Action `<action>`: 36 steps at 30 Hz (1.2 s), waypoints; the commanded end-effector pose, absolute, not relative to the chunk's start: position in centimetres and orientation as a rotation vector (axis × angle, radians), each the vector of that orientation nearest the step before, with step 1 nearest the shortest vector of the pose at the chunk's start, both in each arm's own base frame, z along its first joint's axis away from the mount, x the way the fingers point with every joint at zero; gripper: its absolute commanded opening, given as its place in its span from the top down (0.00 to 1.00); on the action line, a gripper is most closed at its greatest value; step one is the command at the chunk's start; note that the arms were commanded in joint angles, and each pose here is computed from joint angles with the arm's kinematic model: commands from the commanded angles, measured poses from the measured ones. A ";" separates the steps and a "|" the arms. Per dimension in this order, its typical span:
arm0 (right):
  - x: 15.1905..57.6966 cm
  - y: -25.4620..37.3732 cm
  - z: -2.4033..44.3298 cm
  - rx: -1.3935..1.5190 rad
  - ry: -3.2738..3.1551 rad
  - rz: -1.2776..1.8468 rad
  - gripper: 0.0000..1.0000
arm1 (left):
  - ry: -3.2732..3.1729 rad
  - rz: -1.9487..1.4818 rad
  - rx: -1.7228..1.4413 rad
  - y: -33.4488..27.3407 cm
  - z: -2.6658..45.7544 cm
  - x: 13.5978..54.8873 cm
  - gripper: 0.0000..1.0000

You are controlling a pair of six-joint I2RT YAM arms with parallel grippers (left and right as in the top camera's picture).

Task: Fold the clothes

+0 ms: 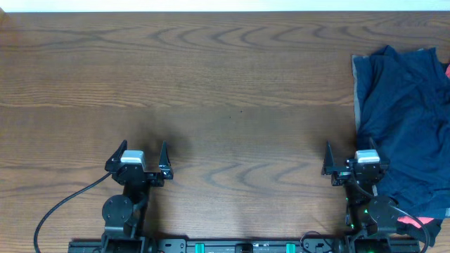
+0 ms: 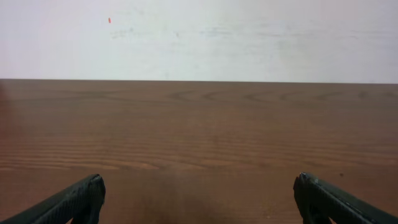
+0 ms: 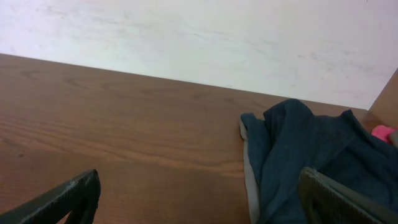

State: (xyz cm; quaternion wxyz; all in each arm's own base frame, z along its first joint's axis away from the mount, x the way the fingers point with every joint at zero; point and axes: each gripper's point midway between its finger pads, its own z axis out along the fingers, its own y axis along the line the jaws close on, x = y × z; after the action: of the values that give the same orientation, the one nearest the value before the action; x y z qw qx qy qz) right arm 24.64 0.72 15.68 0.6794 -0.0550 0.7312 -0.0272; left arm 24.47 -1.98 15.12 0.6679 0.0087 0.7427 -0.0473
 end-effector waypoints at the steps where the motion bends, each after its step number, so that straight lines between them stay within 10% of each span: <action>1: 24.6 0.6 15.7 -0.122 1.641 -0.062 0.01 | 1.723 -0.103 0.040 -2.2 13.7 24.3 0.02; 36: 24.5 -0.1 20.4 0.101 1.600 0.087 0.01 | 1.776 -0.194 0.065 -3.4 18.1 23.7 0.02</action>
State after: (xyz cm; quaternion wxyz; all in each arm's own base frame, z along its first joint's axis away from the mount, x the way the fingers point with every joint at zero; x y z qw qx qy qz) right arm 24.59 0.44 17.58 0.6829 0.0284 0.7289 0.0394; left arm 23.77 -3.05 14.60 0.6149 0.0245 0.7848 -0.0731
